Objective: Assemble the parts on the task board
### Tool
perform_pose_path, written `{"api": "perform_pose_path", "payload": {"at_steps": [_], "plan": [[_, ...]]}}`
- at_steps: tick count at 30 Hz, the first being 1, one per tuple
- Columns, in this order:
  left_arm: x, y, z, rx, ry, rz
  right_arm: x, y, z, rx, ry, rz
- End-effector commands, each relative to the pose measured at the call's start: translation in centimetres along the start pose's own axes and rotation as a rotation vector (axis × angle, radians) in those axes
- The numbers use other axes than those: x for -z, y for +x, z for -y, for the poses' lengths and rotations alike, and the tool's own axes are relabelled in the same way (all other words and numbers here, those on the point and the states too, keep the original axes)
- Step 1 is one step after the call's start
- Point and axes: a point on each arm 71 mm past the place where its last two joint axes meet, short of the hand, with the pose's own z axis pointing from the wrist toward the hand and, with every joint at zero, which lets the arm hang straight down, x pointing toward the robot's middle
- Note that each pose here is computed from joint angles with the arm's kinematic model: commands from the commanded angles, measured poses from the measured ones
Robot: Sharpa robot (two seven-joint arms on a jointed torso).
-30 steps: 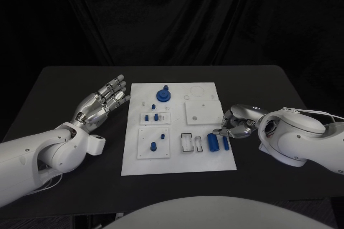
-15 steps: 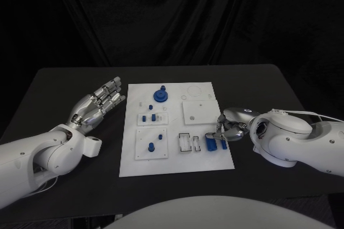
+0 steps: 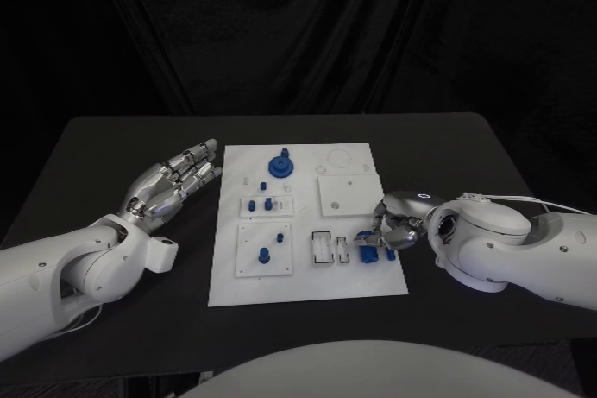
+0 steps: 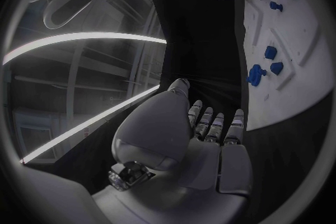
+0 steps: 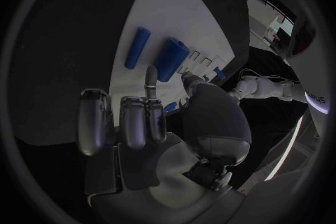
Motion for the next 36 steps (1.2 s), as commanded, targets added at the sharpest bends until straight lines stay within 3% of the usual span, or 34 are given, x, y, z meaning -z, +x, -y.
{"api": "perform_pose_path", "payload": {"at_steps": [1, 10, 19, 36], "plan": [[0.04, 0.30, 1.21, 0.021, 0.174, -0.032, -0.2, 0.4, 0.0, 0.022, 0.011, -0.019], [0.01, 0.41, 1.10, 0.034, 0.168, -0.045, -0.7, 1.4, 0.0, 0.063, 0.039, -0.090], [-0.07, 0.50, 0.85, 0.044, 0.155, -0.056, -1.3, 2.1, -0.5, 0.079, 0.038, -0.120], [0.04, 0.38, 0.62, 0.049, 0.138, -0.059, -1.1, 1.9, -1.0, -0.057, -0.017, -0.056]]}}
